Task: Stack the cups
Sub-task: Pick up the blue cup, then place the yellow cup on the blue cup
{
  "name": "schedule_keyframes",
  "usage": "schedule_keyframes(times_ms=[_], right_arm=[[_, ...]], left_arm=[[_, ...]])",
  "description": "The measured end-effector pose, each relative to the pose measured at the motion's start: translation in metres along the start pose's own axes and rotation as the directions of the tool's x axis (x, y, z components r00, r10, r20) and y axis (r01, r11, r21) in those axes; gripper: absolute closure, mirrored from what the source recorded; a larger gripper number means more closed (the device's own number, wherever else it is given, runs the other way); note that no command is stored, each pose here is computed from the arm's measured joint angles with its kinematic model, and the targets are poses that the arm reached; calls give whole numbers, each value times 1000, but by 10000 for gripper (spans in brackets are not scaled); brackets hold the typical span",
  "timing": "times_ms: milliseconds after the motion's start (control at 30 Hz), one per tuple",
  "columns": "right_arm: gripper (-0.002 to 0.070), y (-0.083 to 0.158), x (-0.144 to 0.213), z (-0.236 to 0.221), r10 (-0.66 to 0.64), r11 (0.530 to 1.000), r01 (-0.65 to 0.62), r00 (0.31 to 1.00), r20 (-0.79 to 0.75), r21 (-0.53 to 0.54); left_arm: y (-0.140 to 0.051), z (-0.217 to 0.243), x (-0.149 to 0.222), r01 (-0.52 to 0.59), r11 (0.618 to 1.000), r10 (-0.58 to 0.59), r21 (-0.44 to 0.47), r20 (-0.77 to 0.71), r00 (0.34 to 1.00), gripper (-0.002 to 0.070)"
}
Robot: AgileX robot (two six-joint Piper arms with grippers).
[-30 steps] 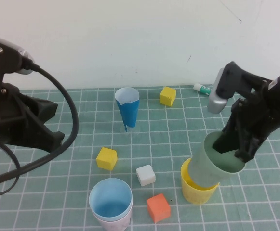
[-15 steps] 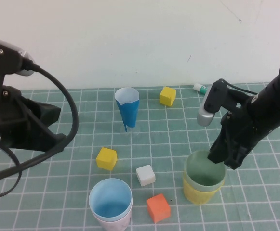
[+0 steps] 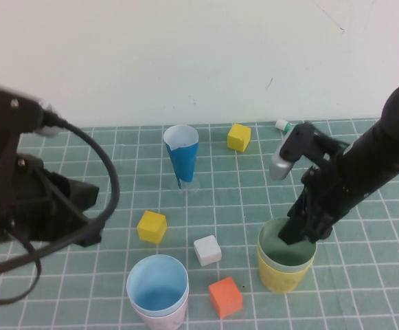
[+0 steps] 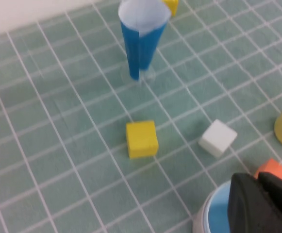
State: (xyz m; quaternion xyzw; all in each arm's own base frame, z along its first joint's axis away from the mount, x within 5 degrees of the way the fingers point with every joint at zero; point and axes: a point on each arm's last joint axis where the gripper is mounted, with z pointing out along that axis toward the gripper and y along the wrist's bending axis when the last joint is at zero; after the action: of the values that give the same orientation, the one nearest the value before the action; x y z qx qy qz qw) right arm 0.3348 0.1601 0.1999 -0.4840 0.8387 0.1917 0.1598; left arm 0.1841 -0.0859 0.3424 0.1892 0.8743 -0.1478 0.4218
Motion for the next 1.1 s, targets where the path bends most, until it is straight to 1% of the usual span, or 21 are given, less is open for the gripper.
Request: schedule_keyframes(times_ms=[100, 133, 167, 200, 267, 300, 333, 400, 500, 600, 667, 800, 867, 900, 1000, 1100], right_arm=[[304, -3, 6, 15, 20, 999, -21, 999, -41, -41], [324, -5, 8, 20, 26, 998, -29, 998, -52, -51], [352, -5, 9, 23, 33, 997, -37, 998, -57, -62], [403, -4, 9, 24, 41, 996, -45, 998, -55, -71], [531, -6, 7, 25, 42, 996, -45, 998, -49, -71], [578, -6, 5, 23, 37, 996, -40, 998, -47, -76], [606, -7, 1, 22, 34, 996, -37, 998, -45, -85], [628, -7, -9, 13, 16, 995, -19, 999, -27, -102], [628, -6, -33, -10, -1, 991, 2, 1000, 4, -137], [629, 6, -62, -31, -48, 986, 52, 998, 27, -161], [629, 22, -82, -40, -112, 982, 117, 993, 39, -150], [629, 76, -119, -39, -305, 943, 307, 952, 40, -126], [629, 103, -130, -30, -371, 923, 371, 928, 27, -100], [629, 113, -134, -26, -388, 918, 388, 921, 20, -76], [629, 127, -140, -19, -417, 909, 417, 909, 10, -13], [629, 127, -142, -15, -413, 911, 413, 911, 13, -4]], left_arm=[[1, 9, 13, 21, 1000, -21, 3, -23, 1000, 675], [2, 12, 17, 23, 1000, -22, 3, -30, 999, 675], [2, 13, 21, 19, 1000, -19, 4, -38, 999, 675], [2, 14, 23, 13, 1000, -13, 5, -46, 999, 675], [2, 15, 24, 9, 1000, -9, 6, -50, 999, 675], [2, 15, 24, 8, 1000, -8, 5, -48, 999, 675], [2, 15, 24, 7, 1000, -6, 6, -48, 999, 675], [2, 14, 23, -2, 1000, 2, 6, -39, 999, 675], [2, 10, 22, -18, 1000, 18, -2, -12, 1000, 675], [4, 6, 21, -19, 999, 19, -27, 2, 1000, 675], [6, 3, 21, -5, 999, 5, -53, 8, 1000, 675], [12, -3, 22, 41, 991, -39, -125, 15, 999, 675], [15, -6, 23, 65, 984, -62, -168, 20, 998, 675], [16, -8, 24, 72, 980, -69, -186, 21, 997, 675], [22, -14, 26, 87, 964, -84, -250, 20, 996, 675], [24, -20, 28, 91, 955, -89, -283, 17, 996, 675]])
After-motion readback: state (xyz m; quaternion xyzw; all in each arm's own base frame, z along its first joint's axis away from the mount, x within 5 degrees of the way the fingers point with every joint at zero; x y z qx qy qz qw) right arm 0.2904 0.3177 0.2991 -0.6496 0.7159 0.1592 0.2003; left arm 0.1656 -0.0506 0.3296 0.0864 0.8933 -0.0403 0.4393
